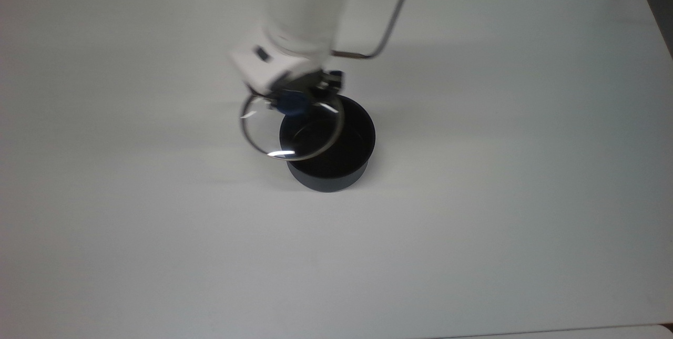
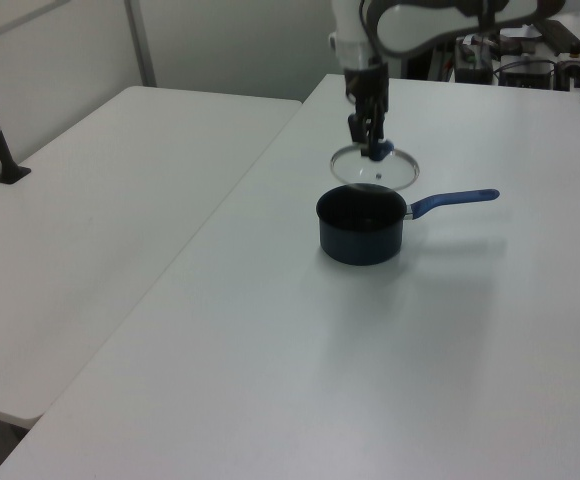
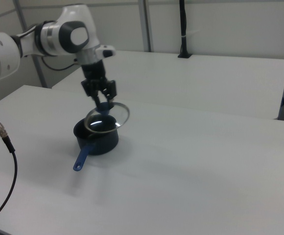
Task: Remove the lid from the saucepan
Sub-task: 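Lift the glass lid by its knob up off the saucepan rim, then carry the lid away from the saucepan and lower it to the table, then open the gripper, release the lid, and raise the gripper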
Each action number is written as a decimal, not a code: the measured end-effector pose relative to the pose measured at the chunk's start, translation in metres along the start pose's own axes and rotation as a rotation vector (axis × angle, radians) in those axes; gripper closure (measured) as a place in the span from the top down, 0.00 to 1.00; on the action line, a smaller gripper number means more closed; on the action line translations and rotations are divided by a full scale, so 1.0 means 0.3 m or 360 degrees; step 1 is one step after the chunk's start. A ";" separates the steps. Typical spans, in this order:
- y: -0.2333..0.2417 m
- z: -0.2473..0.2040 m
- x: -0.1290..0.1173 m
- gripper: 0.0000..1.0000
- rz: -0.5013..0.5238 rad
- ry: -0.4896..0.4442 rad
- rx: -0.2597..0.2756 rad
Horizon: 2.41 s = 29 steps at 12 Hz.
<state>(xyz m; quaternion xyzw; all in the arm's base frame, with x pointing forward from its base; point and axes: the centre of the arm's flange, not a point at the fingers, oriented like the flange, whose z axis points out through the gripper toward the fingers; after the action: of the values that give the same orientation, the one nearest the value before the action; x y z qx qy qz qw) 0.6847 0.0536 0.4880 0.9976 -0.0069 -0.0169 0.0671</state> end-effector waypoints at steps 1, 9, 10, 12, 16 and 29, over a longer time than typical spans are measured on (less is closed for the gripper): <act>0.103 -0.026 -0.010 0.61 -0.0012 0.0009 0.0005; 0.747 0.346 -0.146 0.61 0.0025 -0.0117 0.0060; 0.754 0.415 -0.156 0.61 0.0027 -0.0101 0.0056; 0.748 0.511 -0.178 0.61 -0.0006 -0.0144 0.0037; 0.742 0.575 -0.183 0.61 -0.0052 -0.0205 0.0008; 0.277 -0.144 -0.291 1.00 0.0022 0.0004 0.0034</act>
<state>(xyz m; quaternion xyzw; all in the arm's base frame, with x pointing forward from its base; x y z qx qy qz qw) 0.5980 -0.0215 0.5448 0.9982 -0.0140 -0.0150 0.0565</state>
